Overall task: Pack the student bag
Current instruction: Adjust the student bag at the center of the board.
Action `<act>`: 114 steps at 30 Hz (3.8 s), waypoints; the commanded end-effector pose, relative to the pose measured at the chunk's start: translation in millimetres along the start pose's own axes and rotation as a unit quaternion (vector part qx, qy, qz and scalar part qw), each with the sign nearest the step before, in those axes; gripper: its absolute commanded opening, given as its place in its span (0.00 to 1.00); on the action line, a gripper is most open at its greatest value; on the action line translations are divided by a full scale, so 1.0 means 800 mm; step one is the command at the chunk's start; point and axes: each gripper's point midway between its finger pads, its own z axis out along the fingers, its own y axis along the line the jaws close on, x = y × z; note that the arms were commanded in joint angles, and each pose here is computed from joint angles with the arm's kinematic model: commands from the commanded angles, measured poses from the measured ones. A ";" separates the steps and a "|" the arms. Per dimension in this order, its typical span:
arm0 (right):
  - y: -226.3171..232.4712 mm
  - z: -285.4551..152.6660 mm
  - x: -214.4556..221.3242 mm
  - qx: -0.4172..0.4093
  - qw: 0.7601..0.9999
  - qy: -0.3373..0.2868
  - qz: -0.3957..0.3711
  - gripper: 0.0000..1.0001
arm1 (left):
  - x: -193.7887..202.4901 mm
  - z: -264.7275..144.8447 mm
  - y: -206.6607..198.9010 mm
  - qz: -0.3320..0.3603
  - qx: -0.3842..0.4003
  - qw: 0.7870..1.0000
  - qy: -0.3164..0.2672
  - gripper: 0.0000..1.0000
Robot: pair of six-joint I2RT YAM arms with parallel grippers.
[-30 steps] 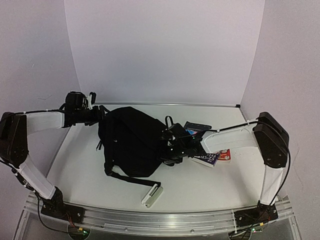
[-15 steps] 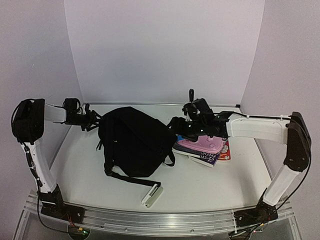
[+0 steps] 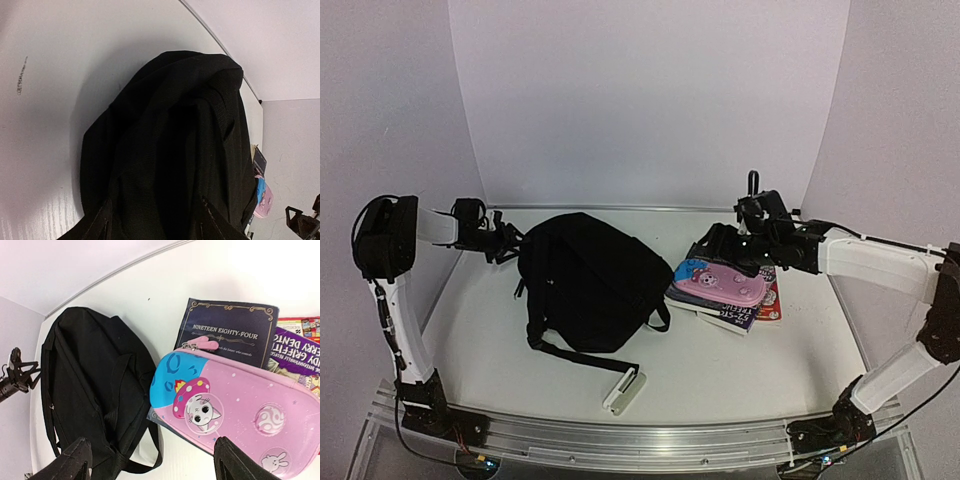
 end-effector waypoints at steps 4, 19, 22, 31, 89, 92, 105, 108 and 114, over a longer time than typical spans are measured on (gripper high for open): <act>-0.011 -0.014 -0.008 0.009 1.000 -0.015 0.002 0.80 | -0.028 -0.021 0.005 0.012 -0.033 0.997 -0.065 0.56; -0.011 -0.012 -0.010 0.011 1.000 -0.014 0.002 0.80 | -0.024 0.016 -0.006 -0.009 0.047 0.999 -0.018 0.37; -0.011 -0.015 -0.011 0.010 1.000 -0.017 0.002 0.80 | -0.025 0.018 -0.010 -0.010 0.060 0.998 -0.015 0.28; -0.015 -0.023 -0.017 0.019 0.999 -0.031 0.000 0.80 | -0.062 -0.052 -0.088 0.103 0.090 0.986 -0.094 0.00; 0.021 -0.024 -0.009 -0.025 0.998 -0.012 -0.065 0.82 | 0.194 -0.138 -0.262 0.157 0.149 0.973 0.078 0.75; 0.050 -0.015 0.016 -0.047 0.995 0.007 -0.086 0.83 | 0.157 -0.136 -0.193 0.052 0.097 0.993 0.041 0.75; 0.139 0.088 0.133 -0.087 0.988 0.100 -0.076 0.78 | 0.159 -0.183 -0.032 -0.102 -0.076 0.988 -0.082 0.81; 0.153 0.108 0.138 -0.095 0.986 0.108 -0.085 0.79 | 0.169 -0.193 -0.010 -0.112 -0.100 0.984 -0.091 0.83; 0.163 0.148 0.157 -0.099 0.982 0.129 -0.097 0.71 | 0.190 -0.185 0.016 -0.129 -0.124 0.981 -0.075 0.84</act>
